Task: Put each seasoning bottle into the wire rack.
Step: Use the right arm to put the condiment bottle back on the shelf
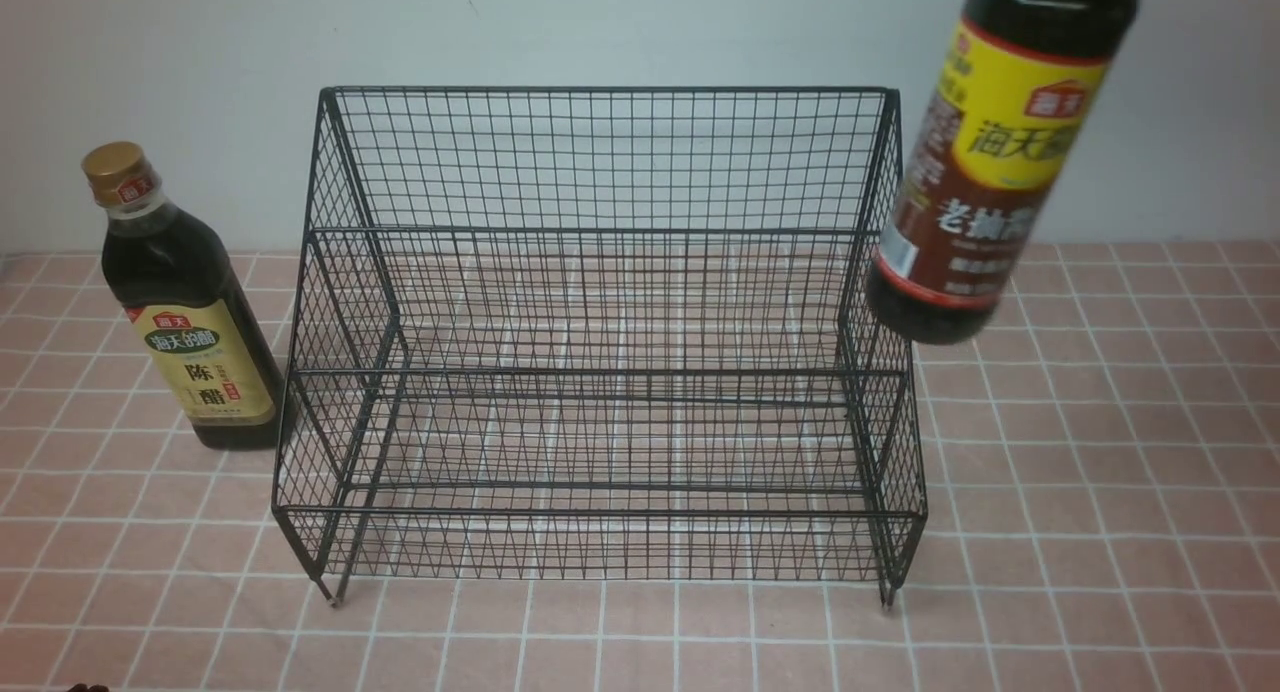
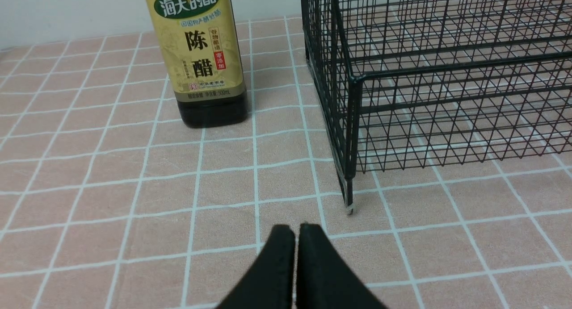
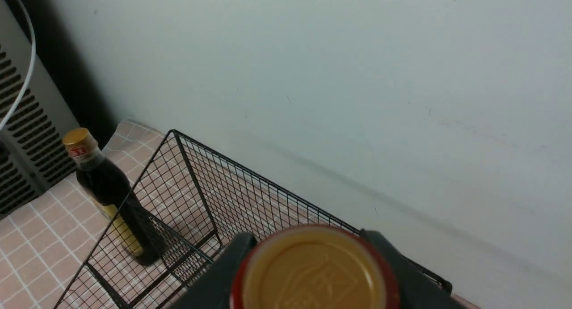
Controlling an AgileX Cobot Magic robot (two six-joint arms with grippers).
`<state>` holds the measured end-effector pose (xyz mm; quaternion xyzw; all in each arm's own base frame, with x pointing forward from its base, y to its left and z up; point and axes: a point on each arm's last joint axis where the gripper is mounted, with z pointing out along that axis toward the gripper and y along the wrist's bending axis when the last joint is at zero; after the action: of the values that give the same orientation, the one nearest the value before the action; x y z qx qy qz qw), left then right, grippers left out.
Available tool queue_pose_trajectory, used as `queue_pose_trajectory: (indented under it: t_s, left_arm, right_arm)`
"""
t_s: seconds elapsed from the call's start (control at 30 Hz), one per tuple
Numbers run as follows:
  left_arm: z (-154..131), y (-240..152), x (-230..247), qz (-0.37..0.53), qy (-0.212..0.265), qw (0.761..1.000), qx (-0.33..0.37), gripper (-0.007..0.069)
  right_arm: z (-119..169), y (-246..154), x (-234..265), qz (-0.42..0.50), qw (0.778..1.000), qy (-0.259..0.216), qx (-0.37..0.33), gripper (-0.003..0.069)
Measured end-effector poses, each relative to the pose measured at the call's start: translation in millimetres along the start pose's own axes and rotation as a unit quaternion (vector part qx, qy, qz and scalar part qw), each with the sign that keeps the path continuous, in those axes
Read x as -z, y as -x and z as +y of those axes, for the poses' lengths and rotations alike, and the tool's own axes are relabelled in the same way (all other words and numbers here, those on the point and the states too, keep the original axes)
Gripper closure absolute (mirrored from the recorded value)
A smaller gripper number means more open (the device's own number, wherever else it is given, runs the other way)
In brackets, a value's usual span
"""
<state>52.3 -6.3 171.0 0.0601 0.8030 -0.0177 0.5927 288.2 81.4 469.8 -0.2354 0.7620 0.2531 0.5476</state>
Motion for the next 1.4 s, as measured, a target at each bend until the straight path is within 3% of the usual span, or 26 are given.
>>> queue_pose_trajectory:
  t_s: [0.17,0.4,0.63,1.4]
  left_arm:
    - [0.0,0.0,0.0,0.000,0.000,1.000,0.000,0.0632]
    - [0.0,0.0,0.0,0.000,0.000,1.000,0.000,0.0632]
    - [0.0,0.0,0.0,0.000,0.000,1.000,0.000,0.0632]
    - [0.0,-0.1,0.0,0.000,0.000,1.000,0.000,0.0632]
  right_arm:
    - [-2.7,-2.3,-17.1,-0.009,1.000,0.004,0.004,0.0389]
    - [15.8,-6.5,-44.9,-0.011,0.999,0.025,0.033,0.0389]
    - [9.2,-12.8,-65.2,-0.014,0.999,0.006,0.030,0.0389]
    - [-4.0,-71.8,-111.2,0.160,0.983,0.080,0.041,0.0389]
